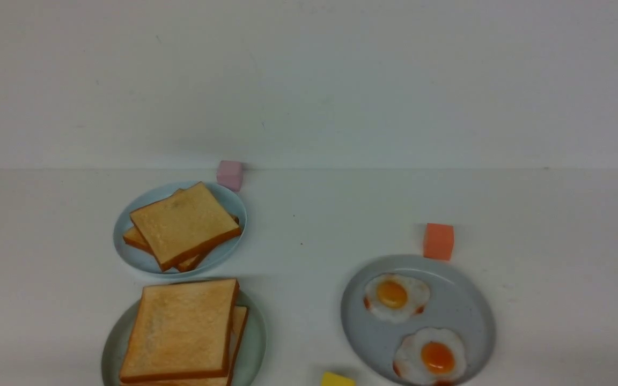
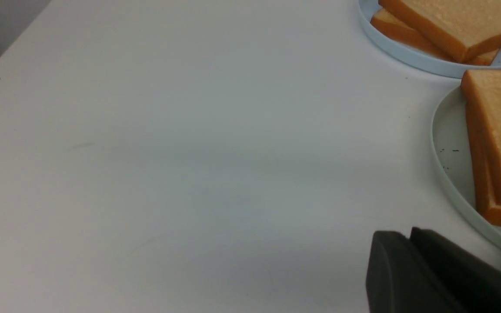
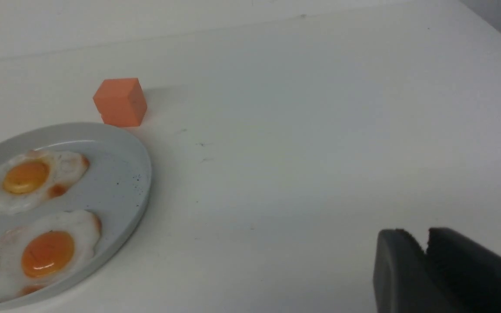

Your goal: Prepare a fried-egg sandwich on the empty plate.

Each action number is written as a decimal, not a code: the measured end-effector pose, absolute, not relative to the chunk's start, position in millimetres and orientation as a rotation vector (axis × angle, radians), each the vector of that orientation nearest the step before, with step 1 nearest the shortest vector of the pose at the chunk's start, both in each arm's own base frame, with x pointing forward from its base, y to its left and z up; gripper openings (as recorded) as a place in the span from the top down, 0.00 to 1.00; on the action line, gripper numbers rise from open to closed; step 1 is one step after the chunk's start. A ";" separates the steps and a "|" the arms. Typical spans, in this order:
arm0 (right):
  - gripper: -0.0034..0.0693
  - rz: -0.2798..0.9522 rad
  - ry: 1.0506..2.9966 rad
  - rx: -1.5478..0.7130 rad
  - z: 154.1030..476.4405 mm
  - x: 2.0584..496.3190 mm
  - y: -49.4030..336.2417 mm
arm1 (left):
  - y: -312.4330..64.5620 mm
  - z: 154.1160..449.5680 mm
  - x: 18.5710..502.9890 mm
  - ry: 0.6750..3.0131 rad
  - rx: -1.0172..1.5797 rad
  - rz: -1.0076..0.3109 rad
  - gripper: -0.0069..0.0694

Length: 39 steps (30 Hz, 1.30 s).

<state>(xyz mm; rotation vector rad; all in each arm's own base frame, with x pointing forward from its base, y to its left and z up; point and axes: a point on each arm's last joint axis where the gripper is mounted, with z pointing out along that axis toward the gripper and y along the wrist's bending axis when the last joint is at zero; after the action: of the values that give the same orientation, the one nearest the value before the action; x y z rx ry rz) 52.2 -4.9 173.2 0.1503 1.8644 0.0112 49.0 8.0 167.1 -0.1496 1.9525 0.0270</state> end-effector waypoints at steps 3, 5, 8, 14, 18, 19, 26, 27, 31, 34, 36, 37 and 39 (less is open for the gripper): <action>0.77 0.011 1.864 0.150 173.2 52.2 -4.9 | 8.0 167.1 49.0 1.952 -0.150 0.027 0.82; 0.77 0.011 1.864 0.150 173.2 52.2 -4.9 | 8.0 167.1 49.0 1.952 -0.150 0.027 0.82; 0.77 0.011 1.864 0.150 173.2 52.2 -4.9 | 8.0 167.1 49.0 1.952 -0.150 0.027 0.82; 0.76 0.011 1.864 0.150 173.2 52.2 -4.9 | 8.0 167.1 49.0 1.952 -0.150 0.027 0.81; 0.75 0.011 1.864 0.150 173.2 52.2 -4.9 | 8.0 167.1 49.0 1.952 -0.150 0.027 0.81; 0.75 0.011 1.864 0.150 173.2 52.2 -4.9 | 8.0 167.1 49.0 1.952 -0.150 0.027 0.81; 0.74 0.011 1.866 0.151 173.1 52.2 -4.9 | 8.0 167.1 49.0 1.952 -0.150 0.027 0.80; 0.74 0.011 1.866 0.151 173.1 52.2 -4.9 | 8.0 167.1 49.0 1.952 -0.150 0.027 0.80; 0.73 0.011 1.866 0.151 173.3 52.1 -5.0 | 8.0 167.1 49.0 1.952 -0.150 0.027 0.79; 0.73 0.011 1.866 0.151 173.3 52.1 -5.0 | 8.0 167.1 49.0 1.952 -0.150 0.027 0.79; 0.72 0.011 1.866 0.151 173.3 52.1 -5.0 | 8.0 167.1 49.0 1.952 -0.150 0.027 0.78; 0.72 0.011 1.866 0.151 173.3 52.1 -5.0 | 8.0 167.1 49.0 1.952 -0.150 0.027 0.78; 0.72 0.010 1.866 0.150 173.3 52.1 -5.0 | 8.0 167.1 49.0 1.952 -0.150 0.027 0.78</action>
<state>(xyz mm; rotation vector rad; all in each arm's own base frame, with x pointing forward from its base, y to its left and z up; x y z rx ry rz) 52.1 -5.0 173.3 0.1500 1.8665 0.0099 49.0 8.0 167.1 -0.1496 1.9525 0.0270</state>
